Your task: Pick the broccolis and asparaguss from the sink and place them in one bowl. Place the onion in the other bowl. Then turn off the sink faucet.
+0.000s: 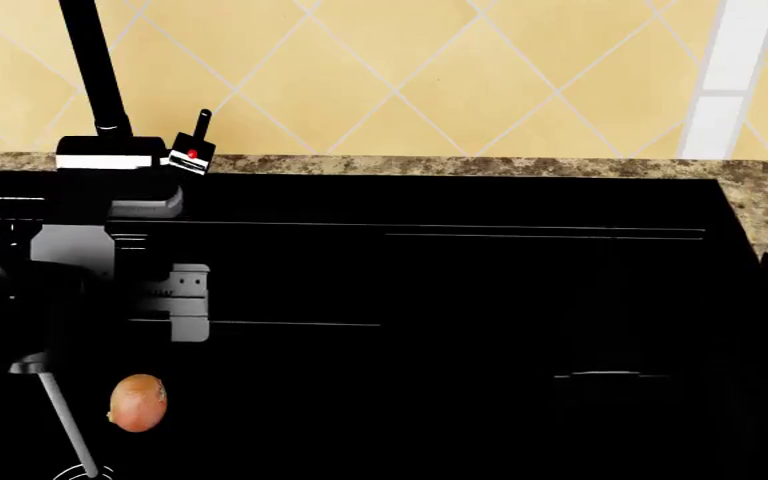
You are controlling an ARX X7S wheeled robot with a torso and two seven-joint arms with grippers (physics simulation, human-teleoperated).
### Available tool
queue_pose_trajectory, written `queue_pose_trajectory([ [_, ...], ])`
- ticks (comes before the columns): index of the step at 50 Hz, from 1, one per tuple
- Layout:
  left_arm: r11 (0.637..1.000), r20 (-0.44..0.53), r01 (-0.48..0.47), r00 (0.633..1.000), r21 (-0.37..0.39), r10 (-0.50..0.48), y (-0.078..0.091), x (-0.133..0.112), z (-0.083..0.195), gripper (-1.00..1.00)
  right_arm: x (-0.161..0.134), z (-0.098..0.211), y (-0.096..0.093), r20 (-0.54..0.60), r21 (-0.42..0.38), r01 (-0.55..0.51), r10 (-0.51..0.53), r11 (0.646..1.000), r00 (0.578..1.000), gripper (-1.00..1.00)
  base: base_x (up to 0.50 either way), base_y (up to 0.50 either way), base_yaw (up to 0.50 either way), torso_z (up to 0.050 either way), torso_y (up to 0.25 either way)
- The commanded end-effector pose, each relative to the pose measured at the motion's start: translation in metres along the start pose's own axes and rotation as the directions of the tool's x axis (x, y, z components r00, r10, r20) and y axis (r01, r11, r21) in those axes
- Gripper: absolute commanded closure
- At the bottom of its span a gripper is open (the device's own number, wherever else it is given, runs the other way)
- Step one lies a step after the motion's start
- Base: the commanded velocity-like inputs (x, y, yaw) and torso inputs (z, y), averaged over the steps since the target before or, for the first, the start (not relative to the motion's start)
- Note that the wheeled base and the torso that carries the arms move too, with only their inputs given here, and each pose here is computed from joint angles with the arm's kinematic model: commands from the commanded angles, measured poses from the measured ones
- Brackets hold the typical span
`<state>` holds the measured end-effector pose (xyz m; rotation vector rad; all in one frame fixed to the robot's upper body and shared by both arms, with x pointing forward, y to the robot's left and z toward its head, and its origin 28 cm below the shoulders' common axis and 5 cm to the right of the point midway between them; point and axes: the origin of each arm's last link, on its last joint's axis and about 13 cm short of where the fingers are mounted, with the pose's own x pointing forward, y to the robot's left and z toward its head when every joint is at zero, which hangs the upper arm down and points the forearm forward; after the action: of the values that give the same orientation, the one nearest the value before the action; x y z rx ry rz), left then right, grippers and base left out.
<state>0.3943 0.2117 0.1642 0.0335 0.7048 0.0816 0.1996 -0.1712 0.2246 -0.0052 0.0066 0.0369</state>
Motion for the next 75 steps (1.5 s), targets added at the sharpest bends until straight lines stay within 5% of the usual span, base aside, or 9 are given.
queue_pose_trajectory([
  [1,0.999,0.036,0.041,0.999,-0.013,-0.04,0.008,0.01,-0.001,-1.0,0.003,-0.001,0.001,-0.002,0.0,-0.009,0.009,1.0,1.0,-1.0,0.0,0.0,0.0,0.0,0.0],
  [31,0.999,0.064,0.036,0.997,0.033,-0.038,0.007,0.01,-0.008,-1.0,0.001,-0.005,0.001,-0.01,0.009,-0.016,0.016,1.0,1.0,-1.0,0.0,0.0,0.0,0.0,-0.158],
  [50,0.996,0.093,-0.053,0.995,0.077,0.046,0.016,0.012,-0.001,-1.0,0.002,-0.009,0.002,-0.01,0.017,-0.026,0.026,1.0,1.0,-1.0,0.0,0.0,0.0,0.0,-0.215],
  [63,0.995,0.008,-0.095,0.996,0.043,0.094,0.02,0.016,-0.009,-1.0,0.005,-0.008,0.002,-0.011,0.018,-0.037,0.037,0.999,0.999,-1.0,0.0,0.0,0.0,0.0,-0.088],
  [64,0.994,-0.016,-0.106,0.994,0.024,0.106,0.02,0.015,-0.009,1.0,0.005,-0.008,0.002,-0.012,0.018,-0.035,0.035,0.999,0.999,-1.0,0.0,0.0,0.0,0.0,0.0],
  [75,0.991,0.005,-0.105,0.994,0.083,0.105,0.031,-0.005,0.005,1.0,0.003,-0.013,0.0,-0.011,0.025,-0.027,0.027,0.999,1.0,-1.0,0.0,0.0,0.0,0.0,-0.002],
])
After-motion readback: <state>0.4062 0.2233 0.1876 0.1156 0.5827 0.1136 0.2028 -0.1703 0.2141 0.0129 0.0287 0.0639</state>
